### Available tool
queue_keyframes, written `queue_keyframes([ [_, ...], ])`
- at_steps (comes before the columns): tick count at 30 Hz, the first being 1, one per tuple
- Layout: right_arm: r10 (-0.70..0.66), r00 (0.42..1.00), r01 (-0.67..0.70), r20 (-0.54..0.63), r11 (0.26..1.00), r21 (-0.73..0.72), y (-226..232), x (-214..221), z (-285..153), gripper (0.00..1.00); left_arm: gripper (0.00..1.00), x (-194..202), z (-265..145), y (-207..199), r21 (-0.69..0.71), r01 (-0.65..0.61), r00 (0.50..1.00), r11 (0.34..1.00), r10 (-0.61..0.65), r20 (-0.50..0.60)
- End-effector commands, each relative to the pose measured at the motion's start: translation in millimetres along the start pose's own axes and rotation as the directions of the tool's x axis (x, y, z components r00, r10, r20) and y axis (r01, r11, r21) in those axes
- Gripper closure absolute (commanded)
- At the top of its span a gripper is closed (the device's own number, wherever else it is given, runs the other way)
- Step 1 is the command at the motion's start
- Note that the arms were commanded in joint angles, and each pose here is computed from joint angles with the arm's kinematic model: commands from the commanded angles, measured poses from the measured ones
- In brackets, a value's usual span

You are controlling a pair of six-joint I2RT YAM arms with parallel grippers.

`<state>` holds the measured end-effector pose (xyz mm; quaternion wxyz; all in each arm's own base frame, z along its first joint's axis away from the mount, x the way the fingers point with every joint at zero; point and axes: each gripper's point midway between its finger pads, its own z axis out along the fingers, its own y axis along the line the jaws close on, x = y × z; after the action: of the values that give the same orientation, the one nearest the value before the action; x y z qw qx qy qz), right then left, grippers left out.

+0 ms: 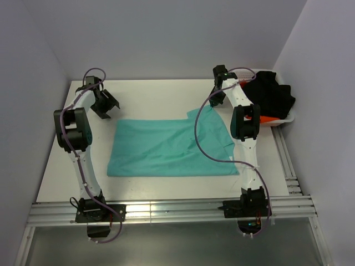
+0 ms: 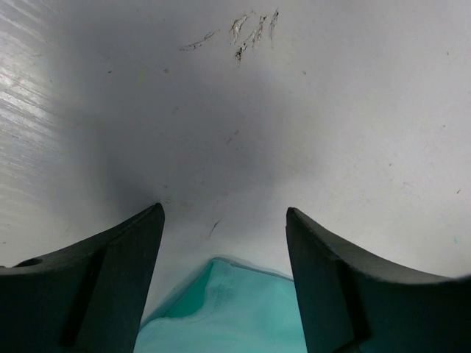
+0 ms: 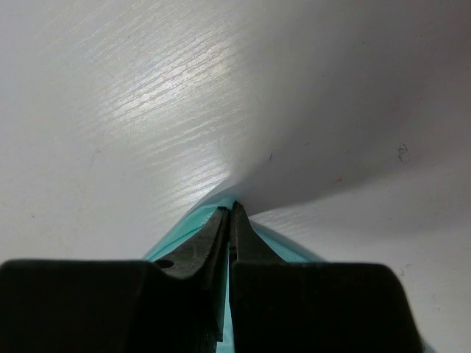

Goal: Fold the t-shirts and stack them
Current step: Grap the side of the flattened tshirt furthest away from the robot with both arms

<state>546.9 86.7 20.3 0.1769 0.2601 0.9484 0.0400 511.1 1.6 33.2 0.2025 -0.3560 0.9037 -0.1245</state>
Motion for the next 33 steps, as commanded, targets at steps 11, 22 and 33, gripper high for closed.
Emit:
queue_keyframes([
  [11,-0.003,1.0,0.003,0.002,1.0,0.016,1,2,4,0.99,0.33,65,13,34,-0.019,-0.046,0.985,0.999,0.042,-0.167],
  [22,-0.002,1.0,0.002,0.004,1.0,0.019,-1,2,4,1.0,0.39,92,12,28,0.014,-0.082,0.972,0.997,0.083,-0.219],
  [33,-0.005,1.0,0.005,0.007,1.0,0.028,-2,3,5,1.0,0.7,105,10,32,0.02,-0.088,0.969,0.996,0.09,-0.23],
])
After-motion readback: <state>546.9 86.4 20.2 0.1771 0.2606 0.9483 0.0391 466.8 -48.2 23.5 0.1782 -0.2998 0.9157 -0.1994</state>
